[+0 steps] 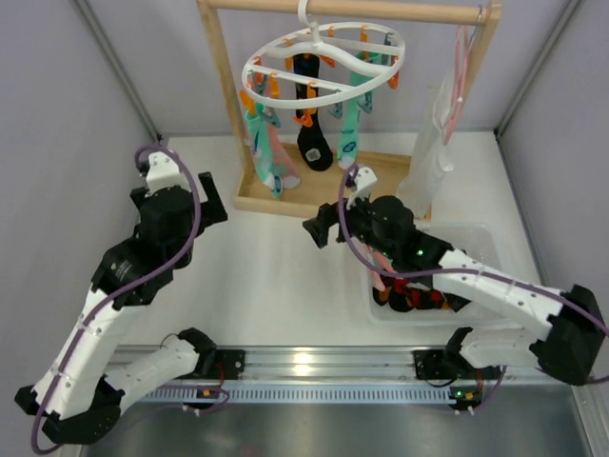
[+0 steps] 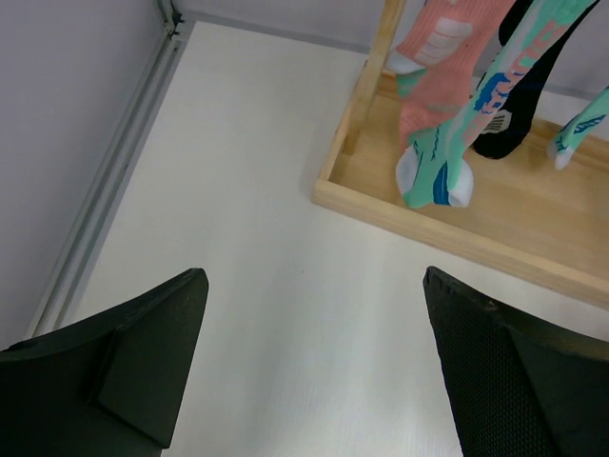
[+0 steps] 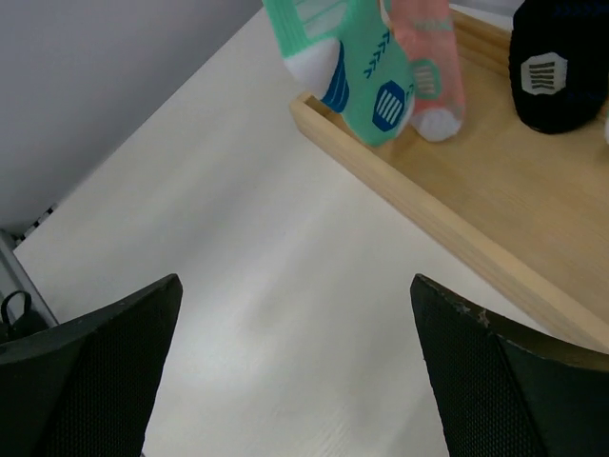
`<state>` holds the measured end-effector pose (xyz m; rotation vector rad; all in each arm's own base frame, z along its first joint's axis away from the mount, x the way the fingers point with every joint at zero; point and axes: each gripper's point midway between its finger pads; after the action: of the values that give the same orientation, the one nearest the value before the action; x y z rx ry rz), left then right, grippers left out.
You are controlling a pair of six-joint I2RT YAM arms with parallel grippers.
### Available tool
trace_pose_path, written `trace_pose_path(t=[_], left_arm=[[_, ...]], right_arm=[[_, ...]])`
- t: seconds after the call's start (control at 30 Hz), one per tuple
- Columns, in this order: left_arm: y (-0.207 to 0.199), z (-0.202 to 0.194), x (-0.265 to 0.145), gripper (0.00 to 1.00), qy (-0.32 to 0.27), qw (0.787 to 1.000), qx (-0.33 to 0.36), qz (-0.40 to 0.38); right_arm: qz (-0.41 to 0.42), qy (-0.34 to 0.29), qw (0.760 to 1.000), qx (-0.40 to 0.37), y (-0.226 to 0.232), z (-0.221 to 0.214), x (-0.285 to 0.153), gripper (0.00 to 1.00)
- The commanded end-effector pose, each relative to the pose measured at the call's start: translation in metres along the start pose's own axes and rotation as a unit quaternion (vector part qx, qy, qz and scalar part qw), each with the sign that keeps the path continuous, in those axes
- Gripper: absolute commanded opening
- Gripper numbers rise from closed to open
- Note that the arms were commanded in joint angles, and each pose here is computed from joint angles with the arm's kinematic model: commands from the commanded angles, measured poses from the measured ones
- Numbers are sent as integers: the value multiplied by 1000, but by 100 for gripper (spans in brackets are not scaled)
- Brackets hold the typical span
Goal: Remove the socks clipped to the hanger
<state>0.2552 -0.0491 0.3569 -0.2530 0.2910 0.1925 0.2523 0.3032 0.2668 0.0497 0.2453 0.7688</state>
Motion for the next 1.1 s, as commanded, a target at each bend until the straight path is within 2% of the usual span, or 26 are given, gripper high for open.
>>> trace_pose_path(t=[0.0,0.1,0.23,0.33,0.63,0.73,0.77,0.83,0.87,0.9,0.93,1.07], left_arm=[[24,-6,-5,98,-16,999,10,32],[38,-21,-4,98,-17,999,4,51],[48,-41,-6,98,-17,998,-36,53],[56,-54,-3,98,-18,997,-33,62],[45,-68,2,98,4,999,-34,35],[41,-73,5,98,13,999,-30,32],[39,-75,6,98,17,999,-28,30],[38,-76,7,98,17,999,-28,29],[38,-76,7,98,18,999,-28,28],[37,-77,8,98,18,999,-28,25],[36,-77,8,98,19,999,-27,25],[30,-71,7,98,19,999,-31,15]], right_arm=[[29,-129,991,11,21,70,42,99],[26,-138,990,-4,25,76,72,99],[-1,-111,993,-43,21,67,136,99],[-16,-98,993,-68,18,58,169,99],[-4,-82,992,-96,26,27,237,92],[-27,-88,990,-110,17,24,252,67],[-45,-103,988,-106,12,29,253,51],[-52,-116,986,-107,7,33,249,32],[-50,-139,984,-101,10,43,245,15],[-50,-145,983,-101,9,44,237,6],[-49,-153,982,-96,10,47,233,0],[-19,-179,981,-78,20,57,199,0]])
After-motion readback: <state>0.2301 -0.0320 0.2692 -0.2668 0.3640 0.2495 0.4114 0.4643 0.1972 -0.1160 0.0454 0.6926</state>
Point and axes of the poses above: each gripper's point midway between its finger pads, its own x axis out along the fingers, its own y axis along the line the jaws close on, z = x × y, and after that the axes turned 7 degrees about -x, right-handed
